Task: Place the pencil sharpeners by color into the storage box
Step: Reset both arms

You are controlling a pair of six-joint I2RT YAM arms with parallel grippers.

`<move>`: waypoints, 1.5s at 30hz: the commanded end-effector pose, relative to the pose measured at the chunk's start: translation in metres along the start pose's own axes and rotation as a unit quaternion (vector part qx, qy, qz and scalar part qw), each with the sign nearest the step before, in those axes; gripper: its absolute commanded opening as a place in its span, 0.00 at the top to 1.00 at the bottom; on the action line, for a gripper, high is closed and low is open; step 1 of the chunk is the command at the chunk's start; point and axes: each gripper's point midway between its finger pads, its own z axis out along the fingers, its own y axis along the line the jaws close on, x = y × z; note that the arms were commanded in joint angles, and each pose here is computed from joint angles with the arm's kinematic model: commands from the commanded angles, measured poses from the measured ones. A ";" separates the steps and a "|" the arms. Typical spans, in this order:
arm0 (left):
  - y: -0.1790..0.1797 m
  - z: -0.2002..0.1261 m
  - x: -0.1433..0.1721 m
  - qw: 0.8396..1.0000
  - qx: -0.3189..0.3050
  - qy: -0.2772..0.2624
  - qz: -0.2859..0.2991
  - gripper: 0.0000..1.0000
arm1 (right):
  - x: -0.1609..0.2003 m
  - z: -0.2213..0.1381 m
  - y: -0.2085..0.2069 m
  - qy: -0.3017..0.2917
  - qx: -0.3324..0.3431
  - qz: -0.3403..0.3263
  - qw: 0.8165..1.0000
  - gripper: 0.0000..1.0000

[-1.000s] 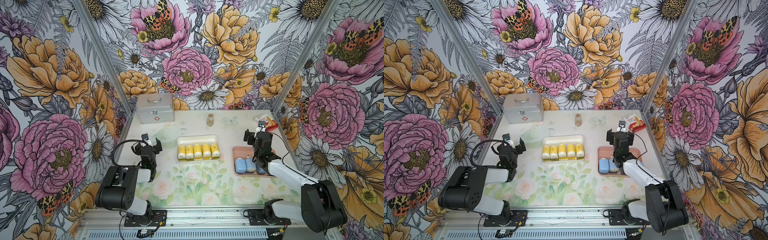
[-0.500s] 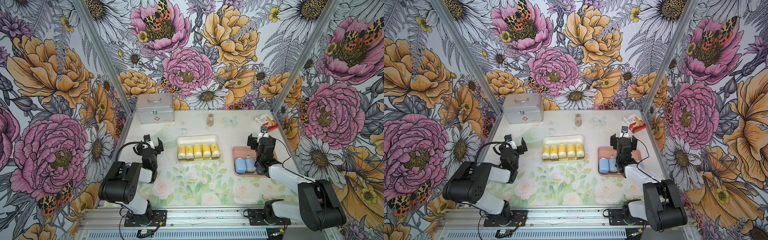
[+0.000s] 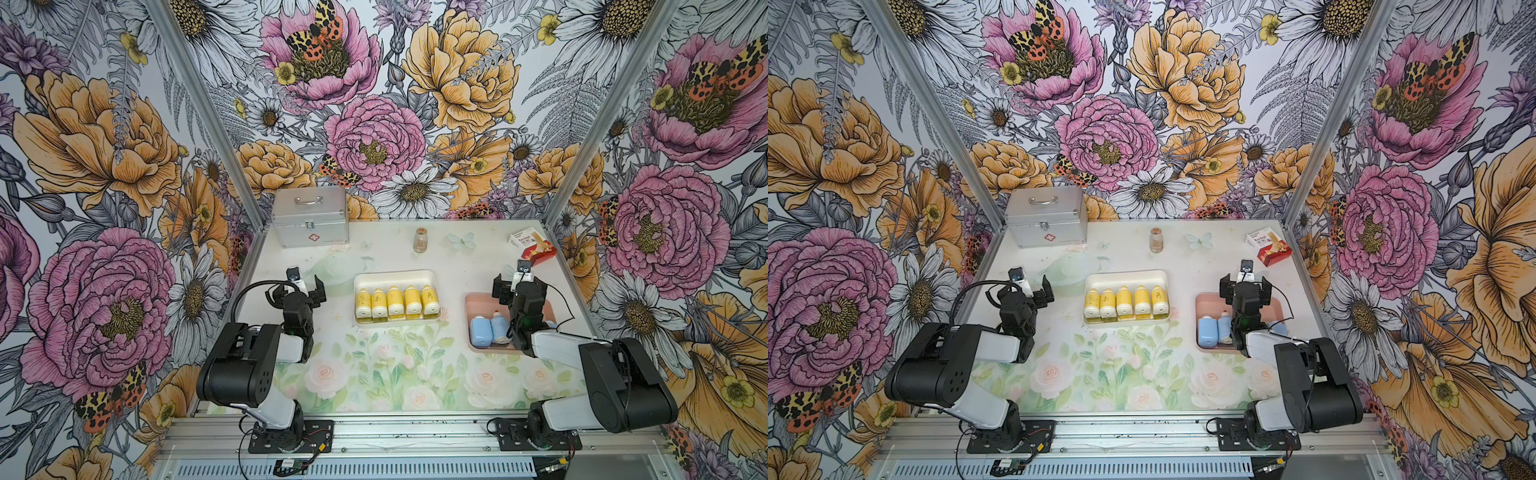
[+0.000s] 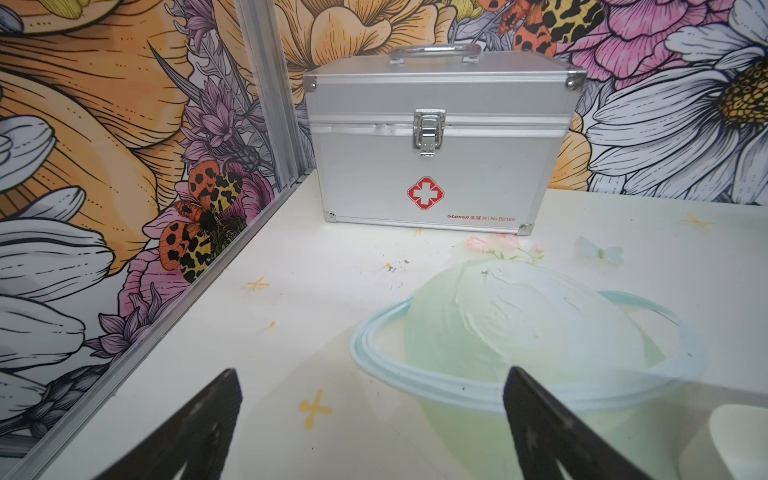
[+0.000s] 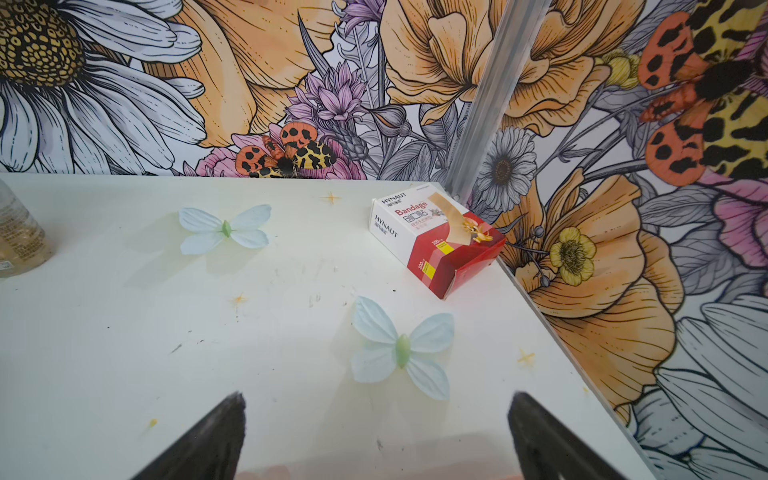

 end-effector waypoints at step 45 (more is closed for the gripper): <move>0.000 0.007 -0.010 0.999 0.027 0.000 -0.020 0.02 | 0.011 0.016 -0.006 -0.011 -0.043 0.048 0.998 0.00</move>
